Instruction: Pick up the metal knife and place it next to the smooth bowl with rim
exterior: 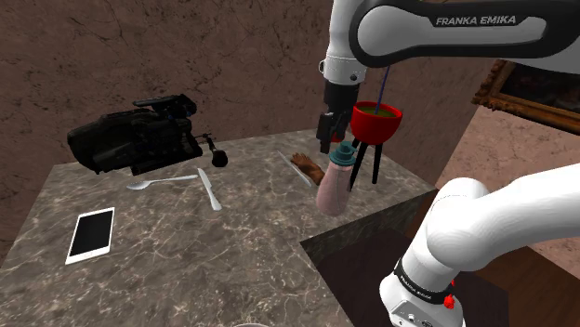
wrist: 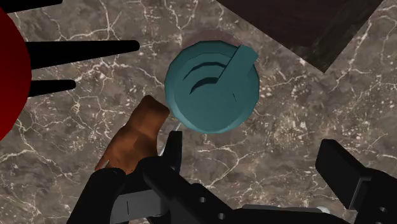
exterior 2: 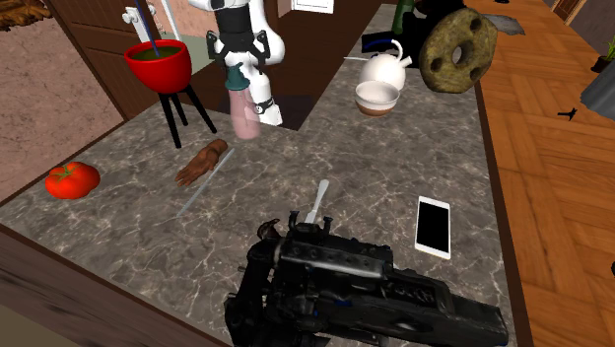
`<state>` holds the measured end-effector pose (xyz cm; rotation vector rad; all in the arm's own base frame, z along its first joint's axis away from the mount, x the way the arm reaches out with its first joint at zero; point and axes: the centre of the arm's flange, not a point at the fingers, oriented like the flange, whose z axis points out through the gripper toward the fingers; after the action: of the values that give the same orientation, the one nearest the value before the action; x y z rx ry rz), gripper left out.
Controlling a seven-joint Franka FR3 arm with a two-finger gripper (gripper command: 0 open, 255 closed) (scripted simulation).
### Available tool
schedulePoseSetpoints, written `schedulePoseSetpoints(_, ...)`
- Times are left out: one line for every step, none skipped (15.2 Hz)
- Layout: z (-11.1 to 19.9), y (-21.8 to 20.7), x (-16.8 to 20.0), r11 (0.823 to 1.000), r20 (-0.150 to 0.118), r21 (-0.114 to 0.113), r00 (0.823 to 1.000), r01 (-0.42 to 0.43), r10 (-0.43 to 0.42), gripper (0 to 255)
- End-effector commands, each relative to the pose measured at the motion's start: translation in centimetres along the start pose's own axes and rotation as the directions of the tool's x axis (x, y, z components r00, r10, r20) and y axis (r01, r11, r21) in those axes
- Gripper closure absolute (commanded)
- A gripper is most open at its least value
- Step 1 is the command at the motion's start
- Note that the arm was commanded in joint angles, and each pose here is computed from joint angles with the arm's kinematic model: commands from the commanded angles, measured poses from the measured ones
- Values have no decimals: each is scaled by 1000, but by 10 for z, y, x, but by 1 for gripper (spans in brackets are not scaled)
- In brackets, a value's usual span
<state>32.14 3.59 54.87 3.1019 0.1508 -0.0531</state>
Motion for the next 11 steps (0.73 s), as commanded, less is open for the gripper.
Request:
schedulePoseSetpoints(0, 0, 0, 1000, 0, 0, 1000, 0, 0, 0)
schedulePoseSetpoints(6, -5, 10, 1000, -2, 8, 1000, -14, 14, 0)
schedulePoseSetpoints(12, -10, 19, 999, -4, 15, 1000, -29, 29, 0)
schedulePoseSetpoints(18, -15, 29, 999, -6, 23, 999, -43, 43, 0)
schedulePoseSetpoints(24, -20, 39, 998, -8, 31, 998, -58, 58, 0)
schedulePoseSetpoints(30, -25, 49, 997, -10, 39, 997, -72, 72, 0)
schedulePoseSetpoints(35, -29, 59, 995, -12, 47, 996, -86, 87, 0)
schedulePoseSetpoints(41, -34, 69, 993, -13, 54, 995, -100, 101, 0)
schedulePoseSetpoints(47, -38, 79, 991, -15, 62, 993, -115, 116, 0)
schedulePoseSetpoints(52, -42, 89, 989, -16, 70, 991, -129, 130, 0)
schedulePoseSetpoints(58, -47, 99, 987, -17, 78, 989, -143, 145, 0)
